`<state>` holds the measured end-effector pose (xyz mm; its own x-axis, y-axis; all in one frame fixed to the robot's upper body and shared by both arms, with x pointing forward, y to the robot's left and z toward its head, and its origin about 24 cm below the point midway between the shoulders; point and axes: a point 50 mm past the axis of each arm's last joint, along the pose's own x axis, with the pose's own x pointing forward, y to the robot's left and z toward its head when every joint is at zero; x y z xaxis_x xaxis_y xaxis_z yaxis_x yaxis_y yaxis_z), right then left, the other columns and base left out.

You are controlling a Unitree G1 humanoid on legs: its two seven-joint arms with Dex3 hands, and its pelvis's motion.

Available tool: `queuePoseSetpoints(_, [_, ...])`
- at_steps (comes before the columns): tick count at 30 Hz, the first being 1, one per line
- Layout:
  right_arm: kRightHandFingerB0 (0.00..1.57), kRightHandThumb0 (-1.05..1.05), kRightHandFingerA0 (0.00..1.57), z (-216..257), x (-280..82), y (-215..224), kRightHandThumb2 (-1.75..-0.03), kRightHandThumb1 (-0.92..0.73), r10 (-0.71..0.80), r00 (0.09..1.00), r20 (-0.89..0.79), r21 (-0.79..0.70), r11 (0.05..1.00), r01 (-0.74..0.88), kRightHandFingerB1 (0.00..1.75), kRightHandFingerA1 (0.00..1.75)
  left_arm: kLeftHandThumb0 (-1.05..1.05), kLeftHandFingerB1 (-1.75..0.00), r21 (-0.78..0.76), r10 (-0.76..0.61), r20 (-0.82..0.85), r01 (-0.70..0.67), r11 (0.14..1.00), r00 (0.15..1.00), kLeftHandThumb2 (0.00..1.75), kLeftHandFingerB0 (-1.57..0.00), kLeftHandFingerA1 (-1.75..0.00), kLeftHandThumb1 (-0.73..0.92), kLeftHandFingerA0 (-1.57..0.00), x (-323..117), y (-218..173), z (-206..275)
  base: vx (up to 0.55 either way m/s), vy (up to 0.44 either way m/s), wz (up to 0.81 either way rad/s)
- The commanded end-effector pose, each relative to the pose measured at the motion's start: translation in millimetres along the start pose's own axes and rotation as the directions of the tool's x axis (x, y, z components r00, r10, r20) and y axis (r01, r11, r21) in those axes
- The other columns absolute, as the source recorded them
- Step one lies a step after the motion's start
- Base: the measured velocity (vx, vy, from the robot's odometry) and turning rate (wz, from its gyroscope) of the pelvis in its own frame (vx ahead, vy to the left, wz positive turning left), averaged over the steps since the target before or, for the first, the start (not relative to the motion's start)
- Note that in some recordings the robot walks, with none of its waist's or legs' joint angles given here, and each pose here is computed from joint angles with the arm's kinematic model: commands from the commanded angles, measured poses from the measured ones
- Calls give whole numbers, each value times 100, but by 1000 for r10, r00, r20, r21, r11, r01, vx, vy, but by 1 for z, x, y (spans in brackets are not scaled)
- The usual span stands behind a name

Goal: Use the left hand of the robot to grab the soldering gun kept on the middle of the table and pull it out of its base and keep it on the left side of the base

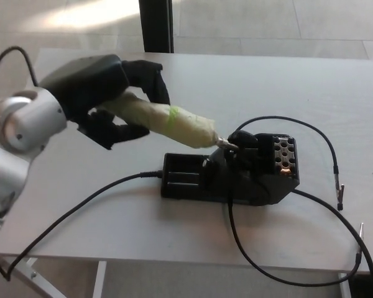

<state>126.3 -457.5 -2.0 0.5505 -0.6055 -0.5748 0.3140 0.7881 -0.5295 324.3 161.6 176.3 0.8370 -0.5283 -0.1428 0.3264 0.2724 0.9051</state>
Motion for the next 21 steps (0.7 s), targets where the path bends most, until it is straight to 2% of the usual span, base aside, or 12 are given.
queuePoseSetpoints(1, [61,-105,127,8,0,-8,-121,-33,-17,1000,20,-6,1000,17,120,99,-24,-167,79,17,0,-17,997,1000,87,-65,-175,66,-88,-10,47,1,0,0,0])
queuePoseSetpoints(3, [61,-105,127,8,0,-9,-121,-33,-20,1000,21,-5,1000,20,120,99,-24,-167,91,23,8,-23,996,1000,87,-65,-175,66,-88,-9,51,1,0,0,0])
queuePoseSetpoints(4, [56,-105,131,9,0,-9,-103,-41,-23,999,22,-9,1000,23,134,92,-25,-152,118,55,18,-57,991,998,86,-71,-174,69,-84,-11,68,6,0,0,0])
queuePoseSetpoints(7, [63,-105,132,9,0,-9,-121,-32,-23,999,26,-1,1000,23,121,96,-26,-154,115,72,18,-73,991,997,79,-70,-174,72,-86,-12,79,9,0,0,0])
queuePoseSetpoints(8, [54,-105,133,9,0,-10,-104,-41,-23,999,22,0,1000,23,133,91,-27,-154,116,78,18,-79,990,997,84,-69,-169,69,-88,-13,84,11,0,0,0])
queuePoseSetpoints(9, [63,-105,132,9,0,-10,-123,-34,-28,999,20,18,999,27,120,96,-27,-155,108,83,15,-85,991,996,85,-70,-168,67,-90,-14,86,12,0,0,0])
queuePoseSetpoints(11, [65,-104,132,9,0,-9,-123,-34,-27,999,23,17,999,27,119,96,-29,-152,101,95,11,-95,990,995,82,-69,-168,71,-89,-17,83,11,0,0,0])
queuePoseSetpoints(13, [59,-105,131,9,0,-9,-105,-40,-23,999,25,4,1000,23,134,93,-26,-143,69,90,16,-91,993,996,82,-74,-170,68,-88,-21,70,3,0,0,0])
queuePoseSetpoints(14, [60,-105,131,10,0,-9,-104,-40,-20,999,27,0,1000,20,133,93,-22,-158,39,75,6,-75,996,997,82,-69,-175,64,-88,-22,60,-2,0,0,0])
queuePoseSetpoints(15, [64,-105,130,10,0,-9,-116,-32,-19,999,28,-8,1000,19,123,95,-19,-156,24,68,0,-68,997,998,88,-72,-174,60,-91,-22,53,-5,0,0,0])
queuePoseSetpoints(19, [60,-105,133,13,1,-8,-105,-41,-22,999,33,-7,1000,22,133,91,-16,-141,-68,16,-52,-19,998,999,94,-79,-161,59,-100,-27,11,-26,0,0,0])
queuePoseSetpoints(21, [64,-105,131,12,1,-7,-122,-34,-18,999,33,3,1000,18,119,95,-15,-138,-111,-8,-77,0,994,997,94,-82,-165,59,-100,-30,-8,-34,0,0,0])
